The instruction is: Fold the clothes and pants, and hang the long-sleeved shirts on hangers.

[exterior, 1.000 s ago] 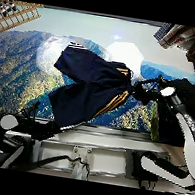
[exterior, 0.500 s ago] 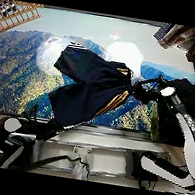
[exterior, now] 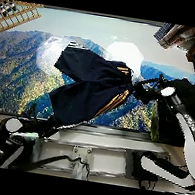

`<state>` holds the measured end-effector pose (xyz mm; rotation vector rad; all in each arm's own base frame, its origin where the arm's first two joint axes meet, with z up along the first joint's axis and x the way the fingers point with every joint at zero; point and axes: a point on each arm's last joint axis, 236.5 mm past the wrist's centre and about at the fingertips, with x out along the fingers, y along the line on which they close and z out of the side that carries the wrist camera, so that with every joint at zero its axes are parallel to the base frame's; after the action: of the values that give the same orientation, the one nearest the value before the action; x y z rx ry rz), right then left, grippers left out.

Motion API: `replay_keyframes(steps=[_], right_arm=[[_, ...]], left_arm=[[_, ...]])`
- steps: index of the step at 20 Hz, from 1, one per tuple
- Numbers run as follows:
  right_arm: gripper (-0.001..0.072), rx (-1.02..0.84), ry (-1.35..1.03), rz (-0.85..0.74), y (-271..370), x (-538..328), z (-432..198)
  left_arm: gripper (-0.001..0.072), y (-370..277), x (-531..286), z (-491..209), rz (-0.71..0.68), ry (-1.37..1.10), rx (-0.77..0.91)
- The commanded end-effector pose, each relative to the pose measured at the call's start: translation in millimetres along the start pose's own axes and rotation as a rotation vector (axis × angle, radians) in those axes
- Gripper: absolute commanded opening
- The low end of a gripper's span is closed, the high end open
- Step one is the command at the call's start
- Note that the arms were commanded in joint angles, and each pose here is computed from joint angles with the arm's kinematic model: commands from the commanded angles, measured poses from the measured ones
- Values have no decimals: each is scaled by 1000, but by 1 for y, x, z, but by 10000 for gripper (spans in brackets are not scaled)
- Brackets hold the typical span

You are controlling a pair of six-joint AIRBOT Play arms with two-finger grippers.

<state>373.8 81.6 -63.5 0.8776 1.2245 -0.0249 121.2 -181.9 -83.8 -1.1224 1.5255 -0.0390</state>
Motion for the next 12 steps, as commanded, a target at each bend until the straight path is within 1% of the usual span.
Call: replay_keyframes(steps=[1, 3, 5, 7, 8, 10, 11, 12], right_arm=[[32, 0, -4, 0, 0, 0, 1], [32, 0, -4, 0, 0, 0, 1], [32, 0, -5, 1, 0, 0, 1], [32, 0, -12, 2, 0, 0, 3], [32, 1, -11, 1, 0, 0, 3], [32, 0, -12, 1, 0, 0, 3], [32, 1, -12, 2, 0, 0, 3], [32, 1, -8, 1, 0, 0, 2]], left_arm=[[493, -9, 4, 10, -36, -28, -50], [492, -11, 6, 13, -44, -32, -77], [483, -13, 9, 11, -51, -15, -57], [343, -16, 10, 9, -66, -2, -49], [284, -18, 10, 9, -74, -2, -46], [121, -20, 10, 9, -79, -4, -48], [23, -20, 9, 10, -81, -7, -33], [10, -23, 9, 11, -93, -13, -14]])
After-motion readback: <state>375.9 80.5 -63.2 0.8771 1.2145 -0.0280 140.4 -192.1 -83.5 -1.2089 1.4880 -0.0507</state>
